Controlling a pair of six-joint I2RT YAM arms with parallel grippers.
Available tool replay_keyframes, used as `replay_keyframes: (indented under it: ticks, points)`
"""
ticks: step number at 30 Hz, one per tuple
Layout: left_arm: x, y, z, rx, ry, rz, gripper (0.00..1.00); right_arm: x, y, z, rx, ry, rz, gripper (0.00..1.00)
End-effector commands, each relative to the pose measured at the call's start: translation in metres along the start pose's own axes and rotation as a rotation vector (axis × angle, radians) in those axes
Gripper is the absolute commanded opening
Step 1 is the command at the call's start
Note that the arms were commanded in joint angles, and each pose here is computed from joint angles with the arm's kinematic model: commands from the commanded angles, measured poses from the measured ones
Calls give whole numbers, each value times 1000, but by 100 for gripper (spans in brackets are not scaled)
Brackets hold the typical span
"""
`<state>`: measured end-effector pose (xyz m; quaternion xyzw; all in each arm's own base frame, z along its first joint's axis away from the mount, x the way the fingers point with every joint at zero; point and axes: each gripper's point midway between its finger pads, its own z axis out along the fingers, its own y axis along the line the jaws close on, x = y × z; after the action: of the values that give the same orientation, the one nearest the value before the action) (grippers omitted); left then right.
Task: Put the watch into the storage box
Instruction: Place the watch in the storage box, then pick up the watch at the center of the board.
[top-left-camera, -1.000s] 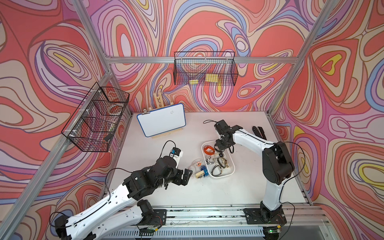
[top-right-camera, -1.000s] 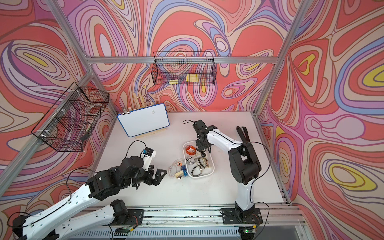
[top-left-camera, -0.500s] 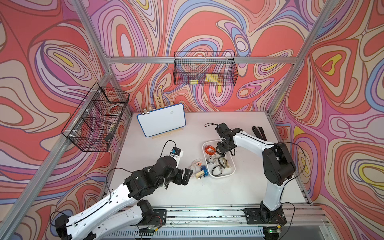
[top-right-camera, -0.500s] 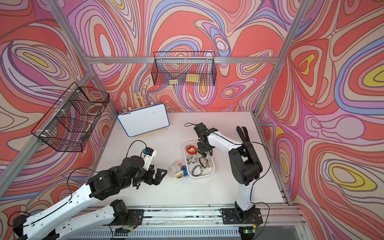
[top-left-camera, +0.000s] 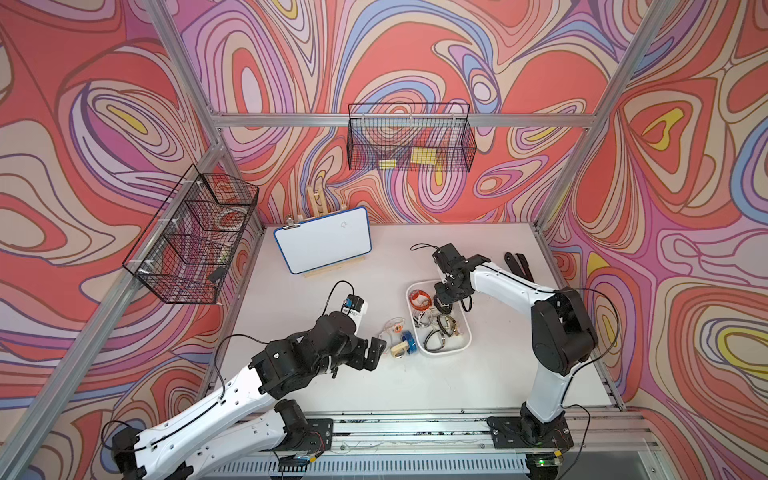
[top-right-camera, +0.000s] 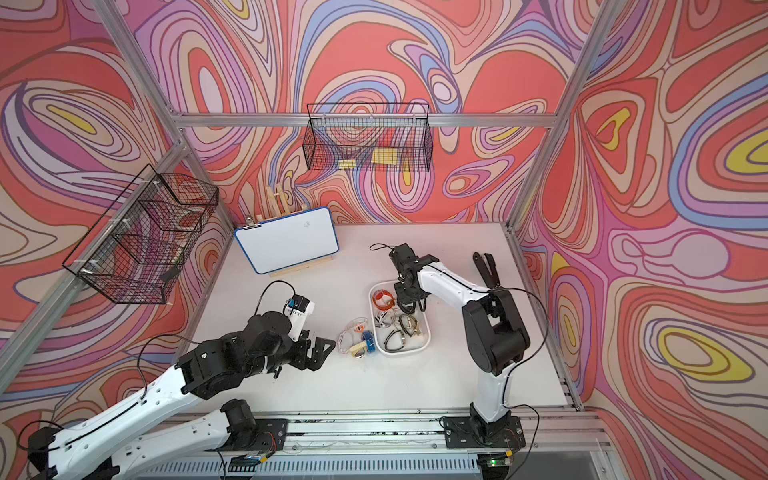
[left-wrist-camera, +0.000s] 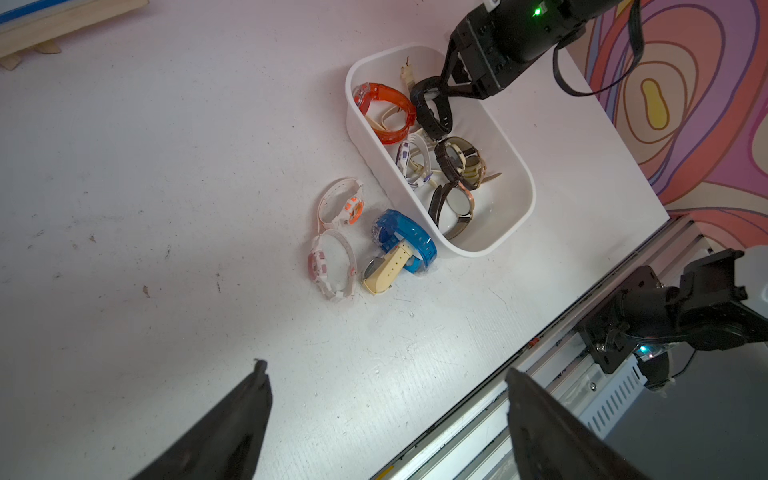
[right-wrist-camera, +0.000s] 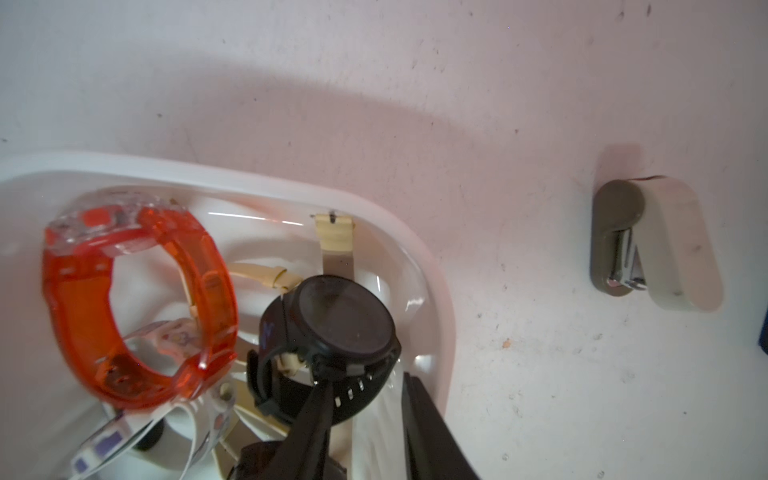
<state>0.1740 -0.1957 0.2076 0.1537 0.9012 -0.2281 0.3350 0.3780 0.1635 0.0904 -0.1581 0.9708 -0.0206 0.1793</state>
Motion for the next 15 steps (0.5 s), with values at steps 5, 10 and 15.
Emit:
replay_keyframes:
  ticks: [5,10,15]
  points:
    - [-6,-4,2,10,-22,8,93,-27,10,-65,-129,-150,55,37]
    - [2,-3,10,2,15,-4,94,-27,28,-110,-285,-252,60,49]
    - [17,0,24,-18,83,-14,95,5,58,-149,-528,-306,37,93]
